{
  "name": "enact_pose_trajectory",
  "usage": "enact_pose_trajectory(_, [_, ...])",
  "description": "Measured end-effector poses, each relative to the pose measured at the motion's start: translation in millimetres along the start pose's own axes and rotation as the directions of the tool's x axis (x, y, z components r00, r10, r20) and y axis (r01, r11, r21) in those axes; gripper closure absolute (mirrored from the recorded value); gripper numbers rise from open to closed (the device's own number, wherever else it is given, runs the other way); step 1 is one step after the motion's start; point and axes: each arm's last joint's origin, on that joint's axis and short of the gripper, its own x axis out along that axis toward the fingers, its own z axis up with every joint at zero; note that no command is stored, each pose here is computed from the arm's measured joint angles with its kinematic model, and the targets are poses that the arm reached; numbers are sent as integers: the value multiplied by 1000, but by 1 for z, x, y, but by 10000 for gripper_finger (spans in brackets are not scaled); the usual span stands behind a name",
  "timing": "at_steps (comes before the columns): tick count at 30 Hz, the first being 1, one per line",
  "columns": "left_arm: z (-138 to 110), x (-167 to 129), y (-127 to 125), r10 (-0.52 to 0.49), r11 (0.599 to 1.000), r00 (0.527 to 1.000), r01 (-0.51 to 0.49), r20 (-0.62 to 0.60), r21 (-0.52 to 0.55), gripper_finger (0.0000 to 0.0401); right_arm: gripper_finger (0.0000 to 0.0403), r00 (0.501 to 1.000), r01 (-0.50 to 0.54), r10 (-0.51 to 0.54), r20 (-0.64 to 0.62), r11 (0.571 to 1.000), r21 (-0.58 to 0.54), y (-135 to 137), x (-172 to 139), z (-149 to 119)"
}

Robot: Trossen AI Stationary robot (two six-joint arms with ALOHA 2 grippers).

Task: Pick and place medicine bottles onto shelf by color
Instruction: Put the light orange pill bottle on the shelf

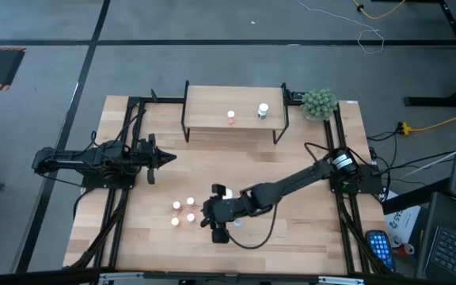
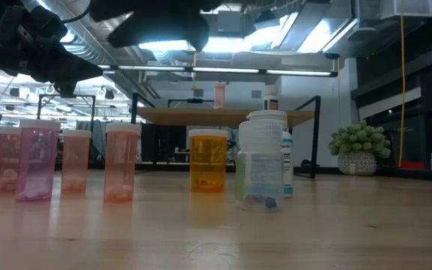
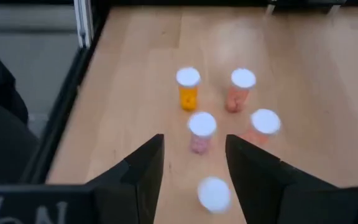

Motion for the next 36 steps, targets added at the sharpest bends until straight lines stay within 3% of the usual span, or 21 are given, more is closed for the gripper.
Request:
enact_pose_trajectory(3, [0,0,0,0,1000,1000,0,0,-6,401,228,994,-46,36,107,995,88,4,14,5])
enact_pose_trajectory(5, [0,0,0,0,1000,1000,0,0,-7,401,228,992,-57,49,113,996,69,7,19,11])
enact_pose_trajectory(8, [0,0,0,0,1000,1000,0,0,-7,401,228,1000,9,-9,12,999,49,7,14,18])
enact_pose_trajectory(12, [0,0,0,0,1000,1000,0,-1,-10,401,228,985,104,-88,-147,989,103,2,10,7])
enact_pose_trajectory(36, [-1,0,0,1,1000,1000,-2,-8,-7,401,228,956,122,-114,-272,992,14,0,45,-27])
